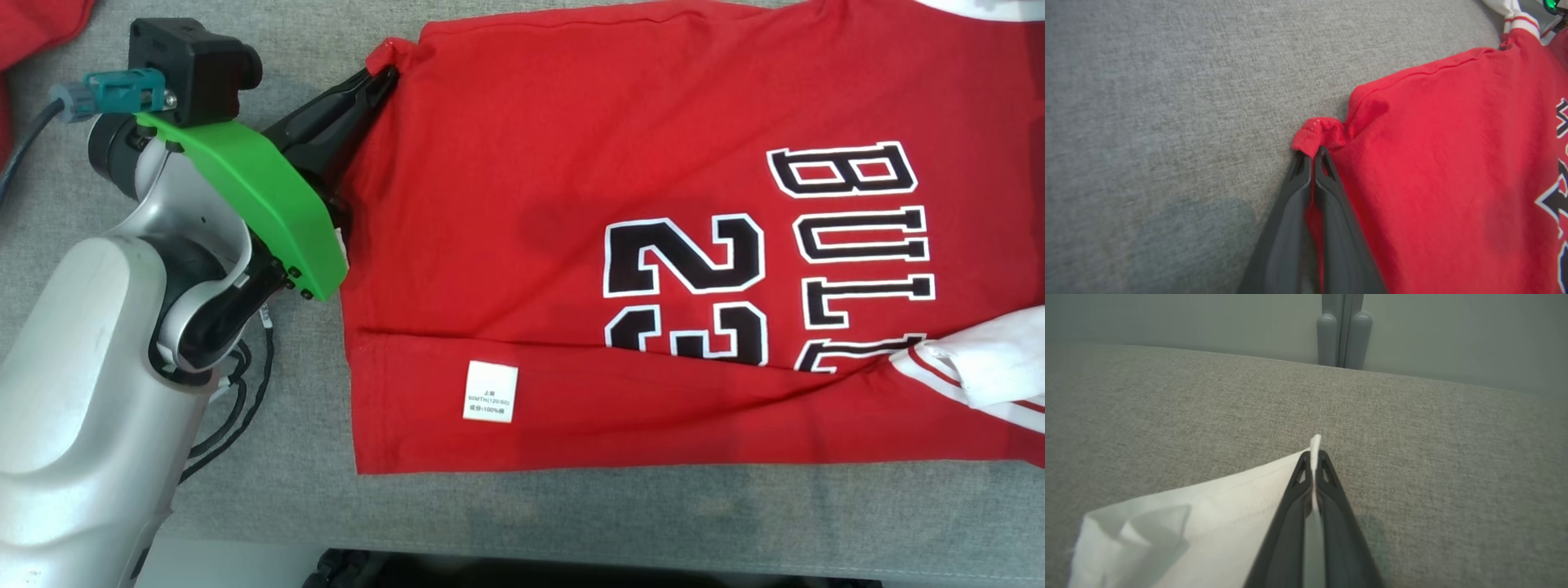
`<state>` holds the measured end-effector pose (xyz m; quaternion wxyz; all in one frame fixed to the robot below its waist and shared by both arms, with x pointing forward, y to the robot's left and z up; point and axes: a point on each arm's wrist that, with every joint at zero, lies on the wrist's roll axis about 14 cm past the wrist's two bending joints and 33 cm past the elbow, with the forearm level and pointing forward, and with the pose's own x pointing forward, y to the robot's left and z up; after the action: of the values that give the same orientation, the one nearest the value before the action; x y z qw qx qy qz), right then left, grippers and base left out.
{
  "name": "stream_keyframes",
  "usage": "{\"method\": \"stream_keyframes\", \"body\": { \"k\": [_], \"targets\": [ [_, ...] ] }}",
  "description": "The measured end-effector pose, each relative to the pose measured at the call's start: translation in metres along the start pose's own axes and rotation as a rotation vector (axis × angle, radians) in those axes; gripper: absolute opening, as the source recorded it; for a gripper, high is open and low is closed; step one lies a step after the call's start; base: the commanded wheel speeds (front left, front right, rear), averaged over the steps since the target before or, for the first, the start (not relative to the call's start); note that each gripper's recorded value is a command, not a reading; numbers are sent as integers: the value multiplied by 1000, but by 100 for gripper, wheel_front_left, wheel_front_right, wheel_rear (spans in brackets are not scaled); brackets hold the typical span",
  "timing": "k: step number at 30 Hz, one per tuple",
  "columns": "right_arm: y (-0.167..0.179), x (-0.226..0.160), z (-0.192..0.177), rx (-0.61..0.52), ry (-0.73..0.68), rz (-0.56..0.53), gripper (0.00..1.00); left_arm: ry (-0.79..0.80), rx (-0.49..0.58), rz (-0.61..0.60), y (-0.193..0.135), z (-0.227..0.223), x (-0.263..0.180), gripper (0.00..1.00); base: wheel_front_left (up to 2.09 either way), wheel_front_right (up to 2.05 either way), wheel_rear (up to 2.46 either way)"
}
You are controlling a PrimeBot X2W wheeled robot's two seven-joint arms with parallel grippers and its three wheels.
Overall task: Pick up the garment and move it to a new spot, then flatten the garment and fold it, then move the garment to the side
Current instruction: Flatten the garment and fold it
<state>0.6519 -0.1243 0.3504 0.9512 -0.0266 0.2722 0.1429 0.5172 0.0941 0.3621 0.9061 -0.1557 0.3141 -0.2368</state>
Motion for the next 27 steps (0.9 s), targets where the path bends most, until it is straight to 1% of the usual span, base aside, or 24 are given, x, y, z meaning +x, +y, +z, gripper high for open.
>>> {"method": "stream_keyframes", "body": {
  "k": [3,5,9,14,20,27],
  "targets": [
    [4,-1,4,8,-29,11,0,-4,-3,3,1,0,0,0,0,0,0],
    [7,-5,13,23,-66,20,0,-14,-1,10,2,2,-1,0,0,0,0],
    [2,-16,29,48,-127,16,0,-25,-3,25,4,4,-3,0,0,0,0],
    [2,-33,30,77,-157,27,0,-36,-2,38,2,8,-8,0,0,0,0],
    [10,-57,29,90,-180,57,0,-44,-6,54,-1,7,-19,0,0,0,0],
    [8,-85,45,105,-238,54,0,-75,5,64,-6,16,-29,0,0,0,0]
  ]
}}
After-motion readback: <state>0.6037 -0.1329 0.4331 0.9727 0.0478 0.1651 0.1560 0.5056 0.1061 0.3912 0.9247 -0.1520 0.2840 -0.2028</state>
